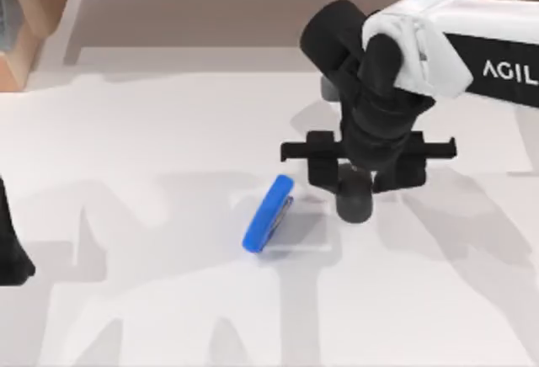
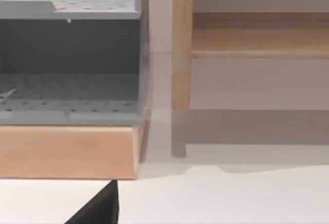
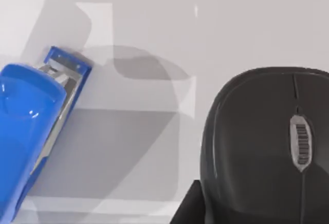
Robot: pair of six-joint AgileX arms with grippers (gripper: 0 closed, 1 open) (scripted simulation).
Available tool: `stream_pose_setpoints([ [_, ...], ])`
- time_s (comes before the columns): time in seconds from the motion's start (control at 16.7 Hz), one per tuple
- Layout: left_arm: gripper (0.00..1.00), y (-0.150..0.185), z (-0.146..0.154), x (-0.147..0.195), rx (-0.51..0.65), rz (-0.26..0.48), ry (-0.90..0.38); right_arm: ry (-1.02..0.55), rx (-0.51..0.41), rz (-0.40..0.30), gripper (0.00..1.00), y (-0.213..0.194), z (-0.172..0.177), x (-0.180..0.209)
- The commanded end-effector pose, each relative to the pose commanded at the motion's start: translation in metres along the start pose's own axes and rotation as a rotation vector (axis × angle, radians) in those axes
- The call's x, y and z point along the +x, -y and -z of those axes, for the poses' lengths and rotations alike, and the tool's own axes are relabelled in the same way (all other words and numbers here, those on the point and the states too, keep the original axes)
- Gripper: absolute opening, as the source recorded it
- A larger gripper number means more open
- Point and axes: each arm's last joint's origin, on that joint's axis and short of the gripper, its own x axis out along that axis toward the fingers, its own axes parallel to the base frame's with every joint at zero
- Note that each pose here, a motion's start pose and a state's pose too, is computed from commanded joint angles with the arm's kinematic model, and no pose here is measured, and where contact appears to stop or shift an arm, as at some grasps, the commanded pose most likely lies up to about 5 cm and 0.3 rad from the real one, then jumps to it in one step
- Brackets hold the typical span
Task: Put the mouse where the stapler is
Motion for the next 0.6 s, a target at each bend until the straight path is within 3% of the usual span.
stream_pose_setpoints([
  [0.6, 1.00, 0.000, 0.000, 0.000, 0.000, 0.000, 0.000, -0.049, -0.005, 0.032, 0.00, 0.001, 0.006, 0.024],
])
